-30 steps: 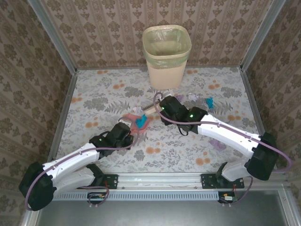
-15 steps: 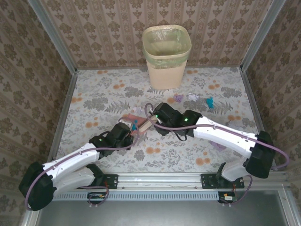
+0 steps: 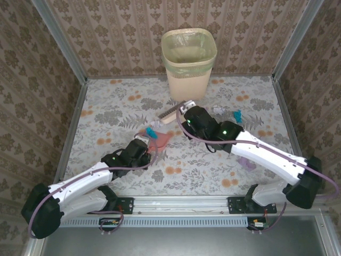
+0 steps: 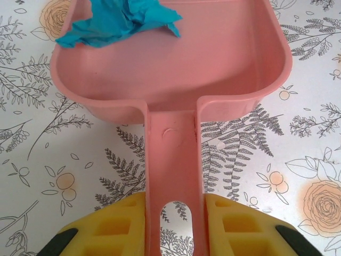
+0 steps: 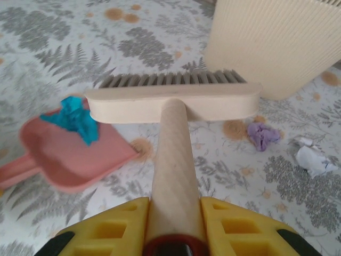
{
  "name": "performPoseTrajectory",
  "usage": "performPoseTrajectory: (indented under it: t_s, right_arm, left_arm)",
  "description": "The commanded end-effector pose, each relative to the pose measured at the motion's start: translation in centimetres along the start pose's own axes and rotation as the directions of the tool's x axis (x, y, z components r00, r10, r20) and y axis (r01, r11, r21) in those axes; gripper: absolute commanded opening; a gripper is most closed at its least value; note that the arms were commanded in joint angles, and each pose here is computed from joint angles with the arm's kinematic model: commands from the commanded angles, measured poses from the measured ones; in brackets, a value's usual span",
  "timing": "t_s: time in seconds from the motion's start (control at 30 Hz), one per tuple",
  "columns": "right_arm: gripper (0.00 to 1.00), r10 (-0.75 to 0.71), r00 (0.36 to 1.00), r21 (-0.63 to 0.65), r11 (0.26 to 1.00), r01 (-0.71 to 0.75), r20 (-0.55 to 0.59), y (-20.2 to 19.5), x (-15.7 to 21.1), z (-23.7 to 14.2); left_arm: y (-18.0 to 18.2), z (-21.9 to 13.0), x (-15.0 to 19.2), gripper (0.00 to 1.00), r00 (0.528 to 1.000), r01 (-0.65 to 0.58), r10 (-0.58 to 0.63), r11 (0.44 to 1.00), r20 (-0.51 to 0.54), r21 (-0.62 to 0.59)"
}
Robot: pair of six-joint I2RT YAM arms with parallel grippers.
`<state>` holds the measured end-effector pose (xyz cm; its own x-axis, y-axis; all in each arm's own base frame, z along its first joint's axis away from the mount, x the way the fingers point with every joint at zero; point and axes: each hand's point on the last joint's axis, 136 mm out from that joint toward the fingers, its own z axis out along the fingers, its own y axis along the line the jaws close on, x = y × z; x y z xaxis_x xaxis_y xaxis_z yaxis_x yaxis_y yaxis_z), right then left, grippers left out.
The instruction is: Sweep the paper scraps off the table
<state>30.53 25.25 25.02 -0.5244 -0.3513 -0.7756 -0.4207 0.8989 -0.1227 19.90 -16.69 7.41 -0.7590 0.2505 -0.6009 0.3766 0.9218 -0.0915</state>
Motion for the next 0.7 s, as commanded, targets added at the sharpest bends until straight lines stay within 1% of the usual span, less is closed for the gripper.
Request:
performPoseTrajectory:
  t_s: [0.0,0.07,0.17,0.3,0.47,0.57,0.67]
  right_arm:
    - [0.0,0.057,0.997,0.029,0.998,-0.059,0.056,0.5,-3.4,2.6]
    - [0.0,0.036,0.999,0.023,0.999,-0.037,0.029,1.6,-3.9,4.5]
    - [0.0,0.001,0.999,0.015,1.0,0.0,-0.04,3.1,-3.4,7.4]
    - [0.0,-0.049,0.99,0.005,0.999,0.051,-0.135,4.3,-1.4,9.1]
    - [0.0,-0.096,0.979,-0.038,0.995,0.091,-0.181,5.9,1.3,7.8]
    - [0.0,-0.101,0.972,-0.086,0.993,0.084,-0.211,6.7,3.1,6.4]
    - [0.0,-0.096,0.972,-0.115,0.991,0.073,-0.213,7.2,4.0,4.9]
  left_arm:
    - [1.2,-0.2,0.4,0.0,1.0,0.021,-0.021,0.998,-0.01,-0.054]
    - [1.4,-0.2,0.4,0.0,1.0,0.026,-0.027,0.997,-0.01,-0.066]
    - [1.7,-0.2,0.4,0.0,0.999,0.034,-0.035,0.996,-0.01,-0.079]
    - [1.8,-0.2,0.4,0.0,0.999,0.038,-0.039,0.996,-0.011,-0.084]
    - [1.9,0.0,0.4,0.0,0.999,0.043,-0.044,0.995,-0.016,-0.088]
    - [1.8,0.0,0.4,0.0,0.999,0.04,-0.042,0.996,-0.019,-0.085]
    - [1.8,0.1,0.4,0.0,0.999,0.041,-0.043,0.996,-0.02,-0.083]
